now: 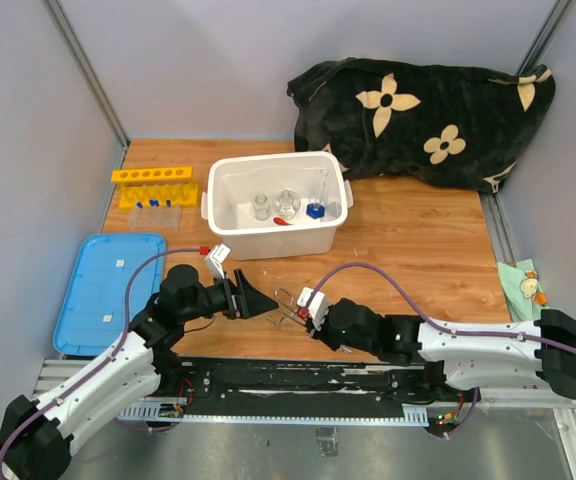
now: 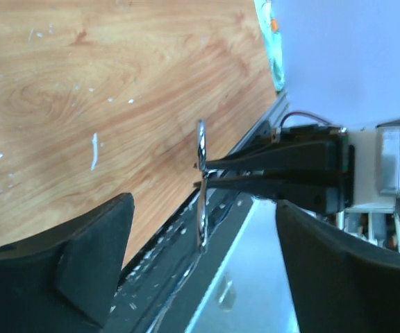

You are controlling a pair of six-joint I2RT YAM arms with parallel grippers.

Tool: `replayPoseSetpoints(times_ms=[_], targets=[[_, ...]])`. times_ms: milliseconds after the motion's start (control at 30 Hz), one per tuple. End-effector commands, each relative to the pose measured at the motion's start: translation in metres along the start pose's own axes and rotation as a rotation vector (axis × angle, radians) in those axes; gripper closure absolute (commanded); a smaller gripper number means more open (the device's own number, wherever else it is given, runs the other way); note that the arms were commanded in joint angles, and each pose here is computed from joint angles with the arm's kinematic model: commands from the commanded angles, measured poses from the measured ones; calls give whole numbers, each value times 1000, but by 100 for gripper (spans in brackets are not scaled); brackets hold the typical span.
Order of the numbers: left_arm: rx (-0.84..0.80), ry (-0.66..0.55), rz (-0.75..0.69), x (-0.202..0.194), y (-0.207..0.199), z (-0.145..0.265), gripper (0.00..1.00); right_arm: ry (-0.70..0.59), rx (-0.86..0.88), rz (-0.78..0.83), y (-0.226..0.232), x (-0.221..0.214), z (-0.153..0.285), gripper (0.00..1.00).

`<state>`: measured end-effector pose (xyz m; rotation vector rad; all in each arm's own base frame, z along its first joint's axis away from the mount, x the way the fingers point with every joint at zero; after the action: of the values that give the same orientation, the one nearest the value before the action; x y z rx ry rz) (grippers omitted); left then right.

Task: Organize the chemistry lab equipment
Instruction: Place the chemistry item in the storage box.

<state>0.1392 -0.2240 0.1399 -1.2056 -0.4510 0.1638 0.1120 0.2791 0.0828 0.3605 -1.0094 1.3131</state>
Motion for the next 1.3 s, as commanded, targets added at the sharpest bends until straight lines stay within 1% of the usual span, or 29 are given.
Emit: replayPoseSetpoints(times_ms=[0,33,167,300,400,500,567,700,833,900,1000,1133,1267], targets=[[-7,-91,-101,21,-22,7,4,-9,-10,-8,-10,16,15,99],[4,-117,-117,26,-24,9,1,-7,-12,-9,-12,17,19,99],[58,-233,-212,55,-40,16,1,27,-47,0,-26,26,41,99],[120,-349,-300,93,-67,22,1,68,-62,14,-47,44,62,99],[150,-397,-345,118,-88,20,1,93,-43,5,-66,62,69,99],[147,-452,-385,148,-116,19,1,106,-60,-3,-94,82,70,99],[161,-497,-390,174,-130,19,2,92,-73,-26,-117,97,67,99],[240,-612,-339,241,-144,30,7,60,-115,-84,-176,121,58,99],[236,-711,-306,300,-167,42,10,62,-149,-83,-235,149,49,99],[254,-722,-282,323,-173,40,13,107,-131,-84,-255,153,33,100],[298,-711,-235,348,-176,34,14,122,-134,-59,-283,170,20,99],[320,-658,-159,357,-159,23,17,84,-156,-26,-318,189,4,99],[331,-652,-117,360,-141,21,19,64,-168,17,-337,186,-16,99]])
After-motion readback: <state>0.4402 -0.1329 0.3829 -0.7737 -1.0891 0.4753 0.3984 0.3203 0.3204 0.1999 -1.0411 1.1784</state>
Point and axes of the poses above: each gripper's point midway between its finger pads, its own z axis back along the fingers, its own y axis along the line the jaws close on, x = y × z, the point moved 1 cm from there along z, back along the fingers, and after that the axes turned 14 degrees about z, right-handed, at the moved point
